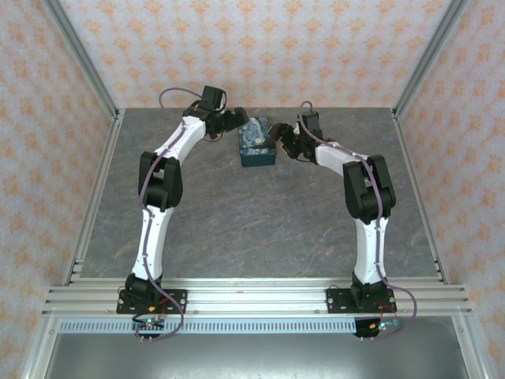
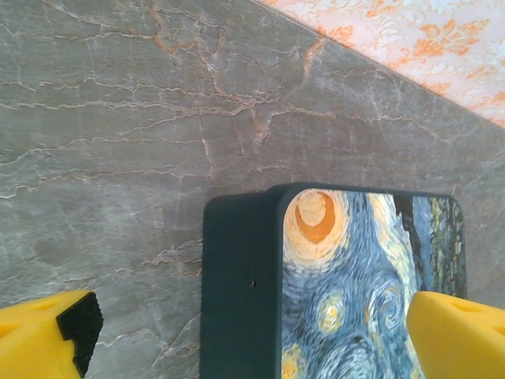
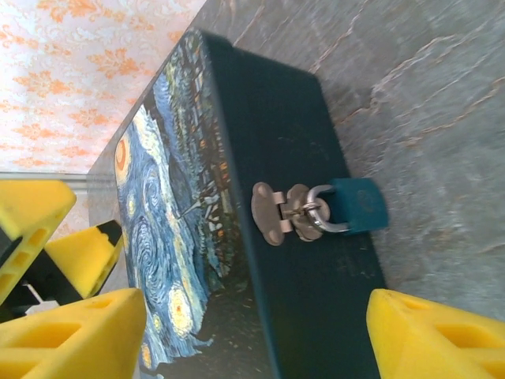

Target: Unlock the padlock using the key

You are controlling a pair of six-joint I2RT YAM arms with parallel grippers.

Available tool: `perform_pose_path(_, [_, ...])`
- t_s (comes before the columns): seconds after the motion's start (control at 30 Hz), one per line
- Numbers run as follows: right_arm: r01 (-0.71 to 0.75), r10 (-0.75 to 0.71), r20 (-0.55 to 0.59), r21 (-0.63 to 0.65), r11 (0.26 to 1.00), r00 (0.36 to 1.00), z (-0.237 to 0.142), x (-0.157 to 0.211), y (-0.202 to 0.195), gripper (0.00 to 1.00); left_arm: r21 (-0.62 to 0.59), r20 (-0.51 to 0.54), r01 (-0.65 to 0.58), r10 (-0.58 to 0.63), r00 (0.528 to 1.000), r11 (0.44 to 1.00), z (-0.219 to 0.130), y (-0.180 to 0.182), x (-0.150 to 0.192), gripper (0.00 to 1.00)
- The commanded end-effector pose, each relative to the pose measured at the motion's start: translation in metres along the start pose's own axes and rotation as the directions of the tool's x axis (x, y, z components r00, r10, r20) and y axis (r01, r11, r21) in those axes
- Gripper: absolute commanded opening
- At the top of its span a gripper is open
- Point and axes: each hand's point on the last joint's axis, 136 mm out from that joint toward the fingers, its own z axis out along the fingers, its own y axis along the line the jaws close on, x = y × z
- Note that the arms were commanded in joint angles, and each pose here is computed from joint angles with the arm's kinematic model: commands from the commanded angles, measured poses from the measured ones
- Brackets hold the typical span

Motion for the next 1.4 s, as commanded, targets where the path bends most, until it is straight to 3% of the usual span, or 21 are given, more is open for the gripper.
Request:
perform_pose_path(0.0, [-0.011, 0.011, -0.008, 0.0, 1.0, 1.0, 0.006, 0.0, 0.01, 0.71, 0.066, -0.015, 0.071, -0.07, 0.997, 0.995, -0.001, -0.019, -0.002, 1.0])
perform_pose_path(0.33, [0.028, -0.027, -0.058, 0.016, 0.999, 0.998, 0.011, 0.03, 0.02, 0.55, 0.167, -0.062, 0.11, -0.101, 0.993, 0.98, 0.012, -0.055, 0.013, 1.0])
perform_pose_path(0.63, [0.064, -0.062, -0.086, 0.017, 0.998, 0.994, -0.003, 0.071, 0.026, 0.34, 0.192, -0.131, 0.016, 0.01, 0.991, 0.981, 0.001, -0.082, 0.049, 1.0])
perform_pose_path(1.0, [0.062, -0.062, -0.087, -0.01, 0.998, 0.994, -0.044, 0.151, 0.024, 0.29, 0.193, -0.165, -0.059, 0.091, 0.982, 0.979, -0.026, -0.086, 0.091, 1.0])
perform_pose_path(1.17, [0.066, -0.066, -0.027, 0.005, 0.998, 0.997, -0.081, 0.157, 0.015, 0.59, 0.132, -0.105, -0.079, 0.093, 0.99, 0.988, -0.034, -0.076, 0.07, 1.0])
perform_pose_path(1.37, [0.168, -0.176, 0.095, 0.087, 0.982, 0.98, -0.144, 0.123, 0.022, 0.78, 0.115, 0.017, -0.058, 0.056, 0.998, 0.992, -0.082, -0.069, 0.019, 1.0])
